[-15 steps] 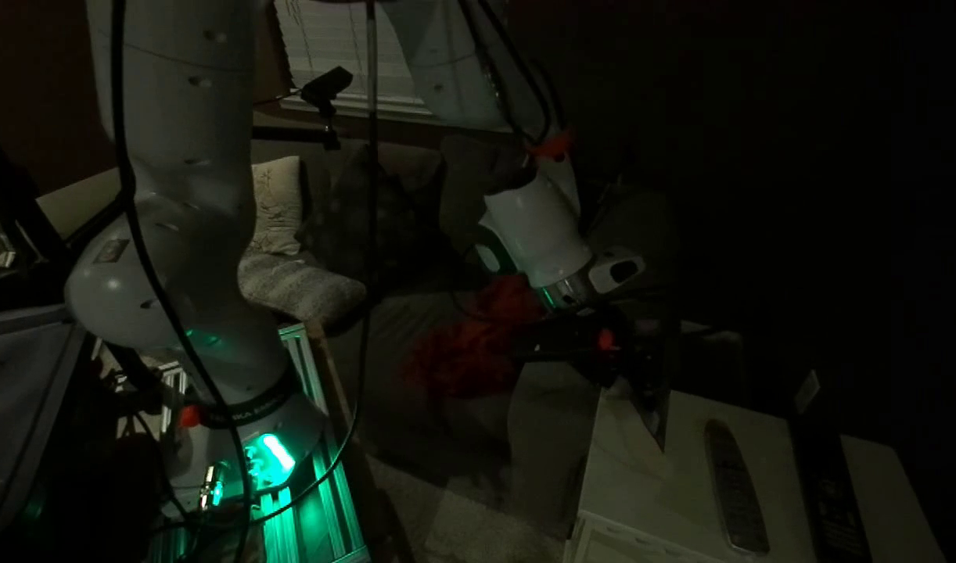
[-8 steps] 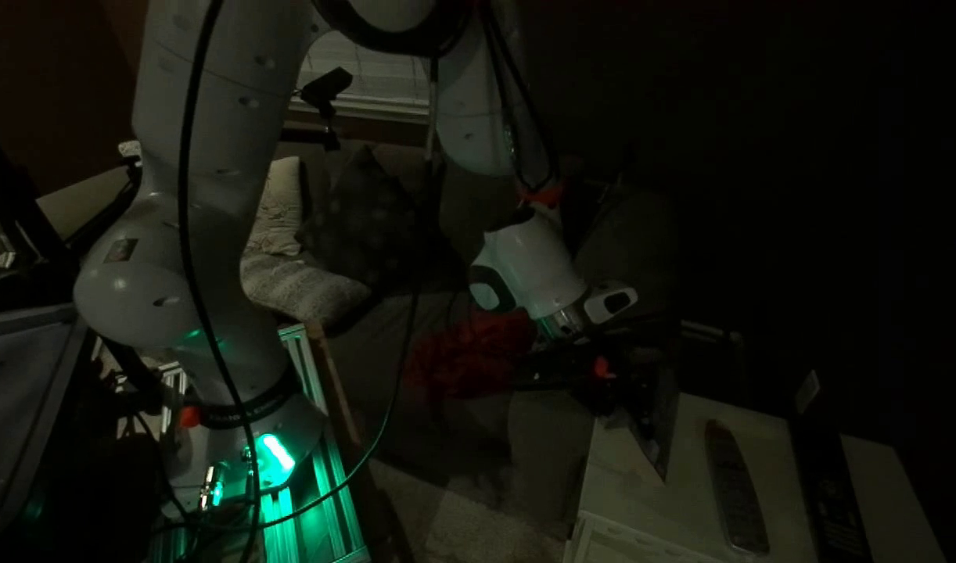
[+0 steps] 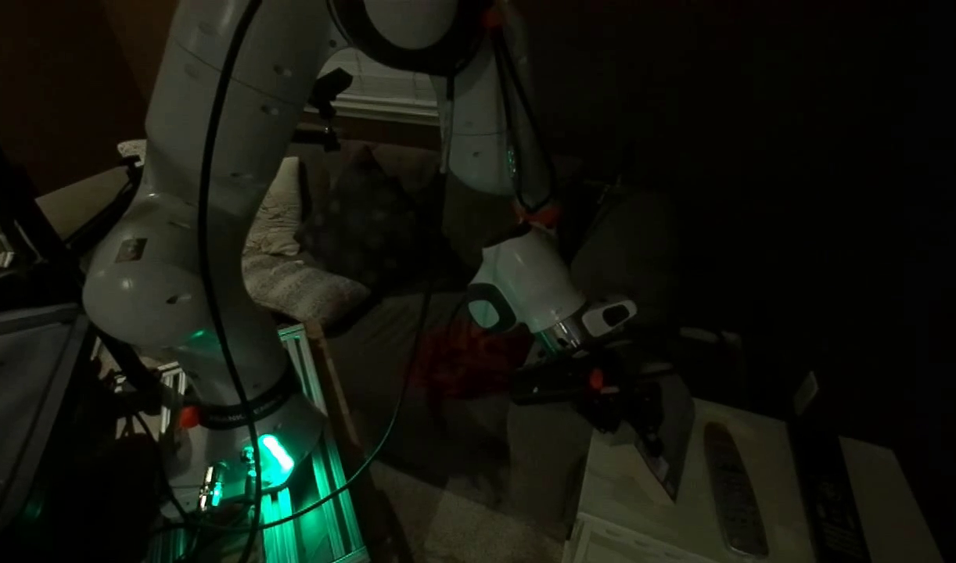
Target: Pick up the book from the chair and place it on the white shelf.
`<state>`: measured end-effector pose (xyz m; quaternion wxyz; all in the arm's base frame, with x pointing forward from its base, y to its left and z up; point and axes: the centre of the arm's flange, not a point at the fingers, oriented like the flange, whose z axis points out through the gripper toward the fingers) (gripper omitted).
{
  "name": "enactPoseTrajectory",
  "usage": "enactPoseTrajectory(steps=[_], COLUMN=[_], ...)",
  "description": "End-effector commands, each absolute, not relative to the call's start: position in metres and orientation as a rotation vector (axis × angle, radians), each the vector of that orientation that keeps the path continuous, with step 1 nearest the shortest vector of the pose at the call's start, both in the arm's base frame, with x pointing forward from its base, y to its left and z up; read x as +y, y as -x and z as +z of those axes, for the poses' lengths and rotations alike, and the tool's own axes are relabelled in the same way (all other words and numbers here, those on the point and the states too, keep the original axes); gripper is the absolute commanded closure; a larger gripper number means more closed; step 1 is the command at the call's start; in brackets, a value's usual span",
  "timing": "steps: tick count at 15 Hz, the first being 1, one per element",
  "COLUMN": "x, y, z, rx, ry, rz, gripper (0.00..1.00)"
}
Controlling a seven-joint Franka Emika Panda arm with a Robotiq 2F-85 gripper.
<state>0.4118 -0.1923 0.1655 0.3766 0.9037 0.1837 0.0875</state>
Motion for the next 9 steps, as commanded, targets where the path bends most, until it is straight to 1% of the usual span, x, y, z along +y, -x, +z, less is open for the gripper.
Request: enactPoseTrajectory(steps=[1, 2, 3, 4, 6, 7, 9], x=[-0.1962, -0.1956, -0.1947, -0.1932, -0.1922, -0.1922, -0.1918], y=[-0.4111, -0.4111, -0.4101, -0.4096, -0.4102, -0.4104, -0.4104], z=[0.1508, 0.1510, 0.1499, 0.1485, 0.1497, 0.1517, 0.1551], rx=[0.480, 0.485, 0.497, 0.513, 0.536, 0.542, 0.549], ry=[-2.324, -2.325, -2.338, -2.346, -2.344, -2.338, -2.334], rz=[0.215, 0.214, 0.209, 0.208, 0.206, 0.204, 0.201], gripper=[0.43, 0.86, 0.83, 0.84, 0.95, 0.93, 0.93])
